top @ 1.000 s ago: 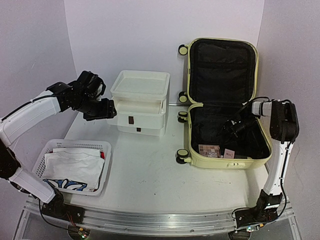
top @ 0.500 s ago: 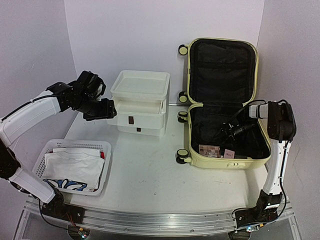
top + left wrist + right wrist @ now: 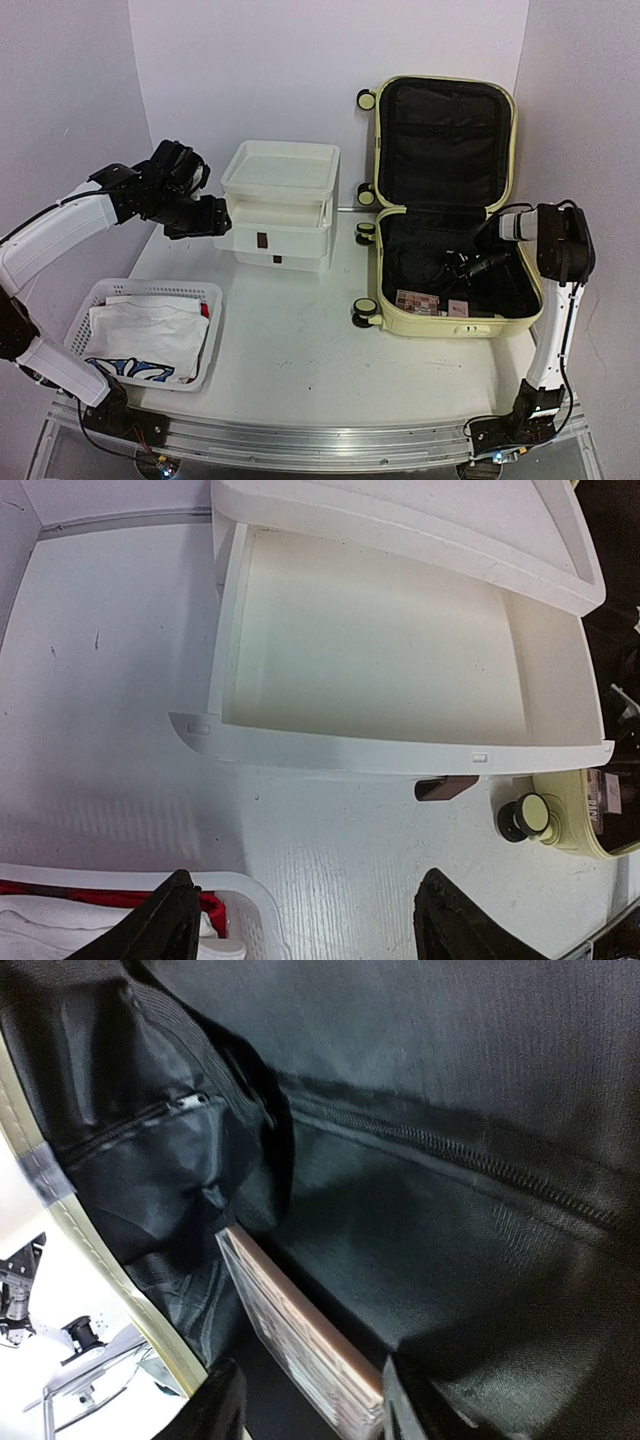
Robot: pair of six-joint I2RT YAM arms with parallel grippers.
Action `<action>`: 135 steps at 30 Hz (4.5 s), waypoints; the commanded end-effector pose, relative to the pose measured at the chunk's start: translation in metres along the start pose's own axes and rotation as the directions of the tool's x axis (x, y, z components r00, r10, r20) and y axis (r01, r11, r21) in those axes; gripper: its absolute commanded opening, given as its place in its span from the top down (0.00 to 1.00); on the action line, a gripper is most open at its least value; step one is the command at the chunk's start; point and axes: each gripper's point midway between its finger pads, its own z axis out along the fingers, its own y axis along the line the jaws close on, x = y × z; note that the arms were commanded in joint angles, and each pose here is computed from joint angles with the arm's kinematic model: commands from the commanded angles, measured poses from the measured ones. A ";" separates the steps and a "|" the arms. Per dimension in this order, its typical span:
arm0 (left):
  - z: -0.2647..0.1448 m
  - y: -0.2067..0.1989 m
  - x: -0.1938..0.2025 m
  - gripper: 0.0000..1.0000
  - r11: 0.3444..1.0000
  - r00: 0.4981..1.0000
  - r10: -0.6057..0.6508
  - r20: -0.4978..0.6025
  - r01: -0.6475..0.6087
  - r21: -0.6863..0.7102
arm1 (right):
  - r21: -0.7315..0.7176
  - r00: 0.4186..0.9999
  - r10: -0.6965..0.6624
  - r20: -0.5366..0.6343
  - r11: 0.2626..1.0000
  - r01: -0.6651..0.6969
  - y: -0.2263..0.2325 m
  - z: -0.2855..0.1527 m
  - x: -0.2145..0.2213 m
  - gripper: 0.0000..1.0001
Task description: Open, take out, and arrange the luggage
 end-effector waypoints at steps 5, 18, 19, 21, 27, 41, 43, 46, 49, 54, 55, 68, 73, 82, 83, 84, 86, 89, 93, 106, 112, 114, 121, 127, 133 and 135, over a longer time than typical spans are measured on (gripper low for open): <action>-0.020 -0.003 -0.021 0.26 1.000 0.996 0.000 0.088 -0.001 0.018 | -0.096 0.999 -0.022 -0.030 0.995 0.019 0.027 -0.001 0.022 0.62; -0.017 -0.004 -0.019 0.26 1.000 0.997 -0.012 0.078 0.010 0.024 | -0.185 0.995 0.068 -0.069 0.980 -0.080 0.043 0.003 0.040 0.68; -0.016 -0.003 -0.019 0.26 1.000 0.997 -0.014 0.077 0.012 0.021 | -0.186 0.995 0.071 -0.072 0.979 -0.083 0.044 0.004 0.041 0.68; -0.016 -0.003 -0.019 0.26 1.000 0.997 -0.014 0.077 0.013 0.019 | -0.196 0.994 0.082 -0.076 0.976 -0.096 0.046 0.003 0.044 0.69; -0.014 -0.006 -0.021 0.26 1.000 0.997 -0.010 0.075 0.008 0.024 | -0.049 0.988 0.146 -0.052 0.988 -0.149 0.031 0.000 0.050 0.64; -0.003 -0.014 -0.019 0.26 0.999 0.999 0.002 0.039 -0.004 0.046 | 0.233 0.937 0.338 0.084 0.908 -0.348 0.001 -0.021 0.056 0.36; -0.001 -0.016 -0.020 0.26 0.999 0.999 0.002 0.035 -0.004 0.051 | 0.243 0.936 0.344 0.079 0.904 -0.353 -0.003 -0.020 0.059 0.32; 0.001 -0.018 -0.020 0.26 0.998 1.000 0.008 0.029 -0.009 0.058 | 0.251 0.933 0.350 0.084 0.899 -0.360 -0.004 -0.020 0.060 0.31; 0.000 -0.017 -0.021 0.26 0.998 0.999 0.009 0.033 -0.011 0.056 | 0.278 0.939 0.329 0.098 0.897 -0.343 -0.005 -0.025 0.060 0.30; 0.002 -0.017 -0.021 0.26 0.998 1.000 0.010 0.030 -0.011 0.055 | 0.219 0.939 0.343 0.025 0.915 -0.340 -0.003 -0.013 0.065 0.35; 0.002 -0.017 -0.021 0.26 0.998 1.000 0.011 0.029 -0.013 0.055 | 0.207 0.936 0.351 0.020 0.915 -0.347 -0.003 -0.011 0.064 0.37; 0.002 -0.012 -0.015 0.26 0.999 1.000 -0.008 0.026 0.007 0.039 | 0.180 0.937 0.316 0.151 0.923 -0.340 -0.017 -0.003 -0.003 0.41; -0.001 -0.009 -0.016 0.26 0.999 0.999 -0.010 0.036 0.009 0.031 | 0.092 0.949 0.272 0.161 0.953 -0.289 -0.006 0.002 -0.018 0.46; 0.001 -0.009 -0.016 0.26 1.000 0.999 -0.011 0.034 0.010 0.027 | -0.034 0.971 0.211 0.117 0.978 -0.208 0.009 0.011 -0.016 0.65; 0.001 -0.009 -0.015 0.26 1.000 0.999 -0.011 0.032 0.010 0.029 | -0.036 0.971 0.206 0.123 0.978 -0.203 0.008 0.012 -0.018 0.65; 0.002 -0.010 -0.016 0.26 0.999 0.999 -0.012 0.030 0.011 0.031 | -0.021 0.976 0.190 0.110 0.982 -0.189 0.010 0.021 -0.017 0.64; 0.003 -0.012 -0.015 0.26 0.999 1.000 -0.010 0.024 0.010 0.039 | -0.001 0.975 0.184 0.121 0.983 -0.185 0.008 0.023 -0.022 0.64; 0.002 -0.012 -0.017 0.26 0.999 1.000 -0.009 0.030 0.008 0.038 | 0.064 0.969 0.183 0.165 0.979 -0.196 -0.002 0.020 -0.030 0.60; 0.000 -0.013 -0.021 0.26 0.999 0.999 0.003 0.039 -0.004 0.040 | 0.107 0.966 0.174 0.193 0.975 -0.197 -0.009 0.018 -0.040 0.57; -0.033 -0.009 -0.075 0.24 0.971 0.995 -0.057 0.085 0.036 0.236 | -0.001 0.993 0.070 0.091 0.997 -0.071 0.013 0.038 -0.047 0.56; -0.018 0.019 -0.120 0.24 0.964 0.978 -0.192 0.080 0.173 0.201 | -0.039 0.995 0.080 0.057 0.996 -0.078 0.027 0.043 -0.032 0.63; -0.001 0.026 -0.129 0.25 0.949 0.968 -0.248 0.040 0.235 0.209 | -0.044 0.994 0.096 0.048 0.995 -0.094 0.025 0.045 -0.031 0.64; 0.055 0.026 -0.151 0.26 0.926 0.954 -0.297 -0.036 0.297 0.231 | -0.080 0.991 0.122 0.048 0.990 -0.118 0.024 0.049 -0.039 0.72; 0.084 0.013 -0.155 0.31 0.904 0.951 -0.294 -0.100 0.310 0.294 | -0.111 0.991 0.125 0.041 0.987 -0.120 0.029 0.056 -0.041 0.82; 0.089 0.014 -0.139 0.42 0.904 0.948 -0.285 -0.144 0.316 0.289 | -0.118 0.989 0.144 0.036 0.983 -0.139 0.034 0.055 -0.030 0.92; 0.090 0.013 -0.134 0.46 0.899 0.945 -0.284 -0.164 0.322 0.297 | -0.113 0.987 0.154 0.045 0.983 -0.148 0.036 0.051 -0.025 0.94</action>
